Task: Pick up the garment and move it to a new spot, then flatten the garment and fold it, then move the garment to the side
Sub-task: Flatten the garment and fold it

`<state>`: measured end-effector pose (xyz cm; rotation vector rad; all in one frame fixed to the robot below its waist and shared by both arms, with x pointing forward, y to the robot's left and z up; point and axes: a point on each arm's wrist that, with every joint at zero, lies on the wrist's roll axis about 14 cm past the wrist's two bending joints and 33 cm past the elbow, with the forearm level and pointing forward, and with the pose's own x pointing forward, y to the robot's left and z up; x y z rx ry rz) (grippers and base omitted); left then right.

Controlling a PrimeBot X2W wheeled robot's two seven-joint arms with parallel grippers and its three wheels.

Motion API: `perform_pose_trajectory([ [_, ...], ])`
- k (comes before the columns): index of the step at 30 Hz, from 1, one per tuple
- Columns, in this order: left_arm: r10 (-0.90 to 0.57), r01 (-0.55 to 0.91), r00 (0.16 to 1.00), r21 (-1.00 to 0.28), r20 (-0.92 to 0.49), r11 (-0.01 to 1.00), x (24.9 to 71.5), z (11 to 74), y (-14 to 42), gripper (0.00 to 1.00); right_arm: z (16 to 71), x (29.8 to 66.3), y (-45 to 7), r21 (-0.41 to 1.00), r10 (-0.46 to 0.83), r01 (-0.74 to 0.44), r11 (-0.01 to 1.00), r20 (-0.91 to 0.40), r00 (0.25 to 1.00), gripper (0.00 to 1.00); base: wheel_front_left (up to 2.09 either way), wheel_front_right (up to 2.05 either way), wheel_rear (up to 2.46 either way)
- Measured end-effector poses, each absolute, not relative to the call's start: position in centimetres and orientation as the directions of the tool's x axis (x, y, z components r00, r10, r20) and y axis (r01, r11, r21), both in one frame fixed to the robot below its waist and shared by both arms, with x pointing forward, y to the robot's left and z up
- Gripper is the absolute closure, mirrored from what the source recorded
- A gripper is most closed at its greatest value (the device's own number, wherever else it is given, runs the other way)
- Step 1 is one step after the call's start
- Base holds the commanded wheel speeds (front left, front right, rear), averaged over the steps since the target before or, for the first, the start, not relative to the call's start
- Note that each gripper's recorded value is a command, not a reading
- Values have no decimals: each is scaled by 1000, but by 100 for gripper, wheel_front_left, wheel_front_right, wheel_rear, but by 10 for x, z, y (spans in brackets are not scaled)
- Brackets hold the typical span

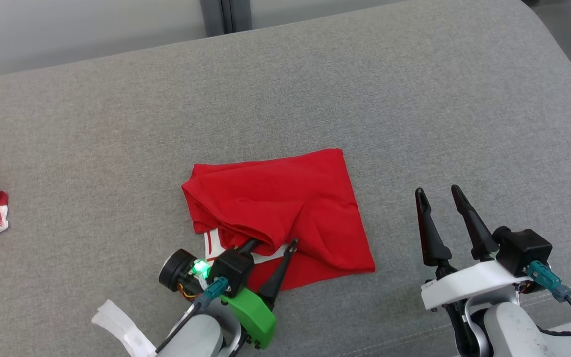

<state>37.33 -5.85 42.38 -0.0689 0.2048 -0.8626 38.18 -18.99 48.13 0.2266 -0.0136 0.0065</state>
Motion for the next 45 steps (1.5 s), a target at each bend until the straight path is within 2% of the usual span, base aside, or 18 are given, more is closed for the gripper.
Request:
perform_pose_trajectory([
  [11, -725, 710, 680, -147, -109, 688, 378, 438, -42, 100, 480, 383, -184, 232, 20, -23, 972, 13, 1000, 0, 0, 0, 0],
  [26, -675, 662, 698, -142, -239, 736, 336, 402, 4, 100, 480, 384, -168, 231, 71, -72, 970, 14, 997, 0, 0, 0, 0],
  [27, -671, 659, 700, -140, -245, 739, 336, 401, 5, 68, 480, 384, -167, 230, 73, -74, 970, 14, 997, 0, 0, 0, 0],
  [28, -668, 657, 701, -138, -249, 741, 336, 400, 6, 13, 480, 384, -166, 229, 75, -76, 970, 14, 997, 0, 0, 0, 0],
  [29, -661, 651, 704, -136, -258, 747, 336, 397, 8, 0, 480, 384, -166, 229, 76, -77, 970, 14, 997, 0, 0, 0, 0],
  [34, -636, 625, 729, -132, -251, 769, 342, 400, 12, 0, 480, 382, -165, 228, 80, -81, 970, 12, 997, 0, 0, 0, 0],
  [45, -380, 370, 923, -133, -58, 920, 380, 458, 80, 0, 482, 381, -170, 228, 64, -67, 971, 21, 998, 0, 0, 0, 0],
])
